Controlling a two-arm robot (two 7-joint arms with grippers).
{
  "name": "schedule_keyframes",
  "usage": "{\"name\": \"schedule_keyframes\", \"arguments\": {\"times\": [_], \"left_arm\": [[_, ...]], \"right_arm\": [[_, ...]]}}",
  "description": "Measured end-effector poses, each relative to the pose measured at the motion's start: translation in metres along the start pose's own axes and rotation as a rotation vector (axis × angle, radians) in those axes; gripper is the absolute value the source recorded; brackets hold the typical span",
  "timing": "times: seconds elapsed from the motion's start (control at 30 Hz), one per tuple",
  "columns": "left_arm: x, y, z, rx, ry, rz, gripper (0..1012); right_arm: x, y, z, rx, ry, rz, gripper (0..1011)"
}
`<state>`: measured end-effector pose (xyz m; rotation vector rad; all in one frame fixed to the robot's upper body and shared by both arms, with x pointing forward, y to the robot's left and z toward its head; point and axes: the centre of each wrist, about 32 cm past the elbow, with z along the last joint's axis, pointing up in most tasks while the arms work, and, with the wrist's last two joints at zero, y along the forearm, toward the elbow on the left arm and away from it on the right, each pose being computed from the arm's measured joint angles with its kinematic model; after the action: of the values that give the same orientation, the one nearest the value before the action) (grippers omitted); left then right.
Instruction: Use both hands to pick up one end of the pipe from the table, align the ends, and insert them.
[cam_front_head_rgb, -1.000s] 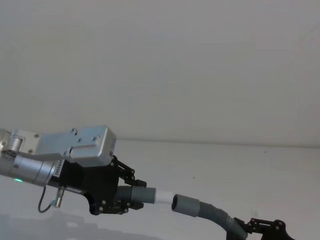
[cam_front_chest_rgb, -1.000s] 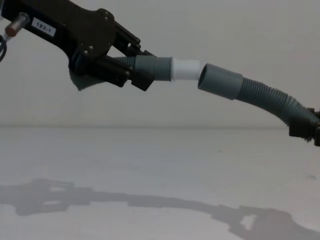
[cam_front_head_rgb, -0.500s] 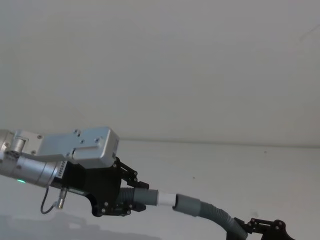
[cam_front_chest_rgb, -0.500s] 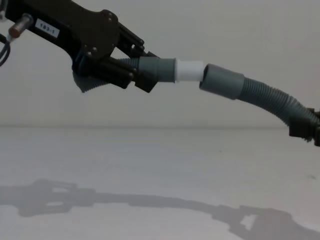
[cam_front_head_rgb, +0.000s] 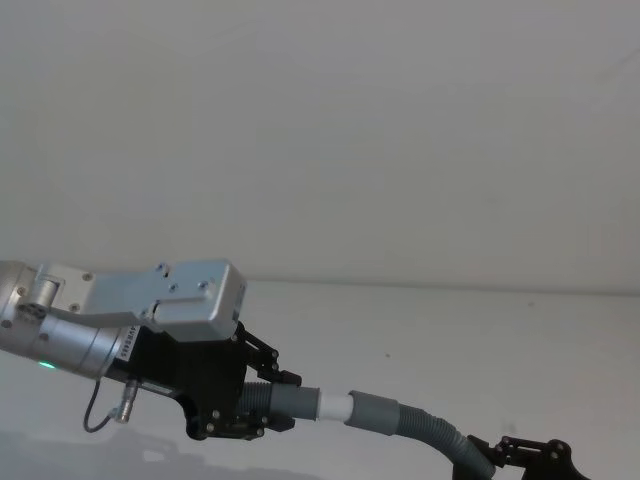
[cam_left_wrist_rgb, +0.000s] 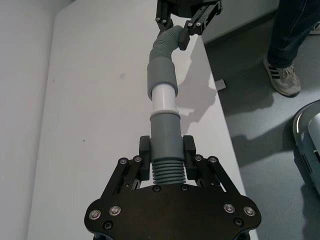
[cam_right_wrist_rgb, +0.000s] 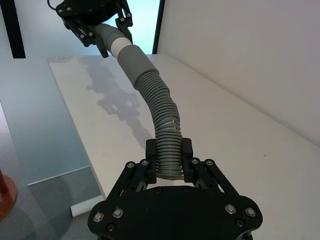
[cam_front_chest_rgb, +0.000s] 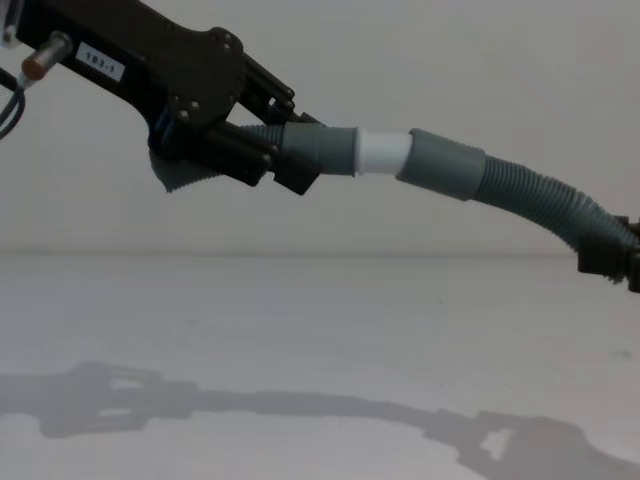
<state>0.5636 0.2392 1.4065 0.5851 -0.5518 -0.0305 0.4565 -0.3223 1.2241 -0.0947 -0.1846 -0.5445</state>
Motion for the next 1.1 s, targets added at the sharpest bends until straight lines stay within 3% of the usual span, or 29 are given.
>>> {"name": "schedule_keyframes", "arguments": {"times": [0.4,0.73,1.1], "left_arm": [[0.0039,-0.0002,0.0057,0.042,0.001,-0.011,352],[0.0143,-0.0025,0.0135,0.085,-0.017,-0.015,352],[0.0243,-0.0066,0.0191,0.084,-0.047,-0.017,352]], "right_arm": [[0.001,0.000,0.000,0.005,-0.010,0.009,255],[0.002,0.000,0.002,0.020,-0.042,0.034,255],[0.002,0.001,0.006,0.032,-0.072,0.053,255]]}}
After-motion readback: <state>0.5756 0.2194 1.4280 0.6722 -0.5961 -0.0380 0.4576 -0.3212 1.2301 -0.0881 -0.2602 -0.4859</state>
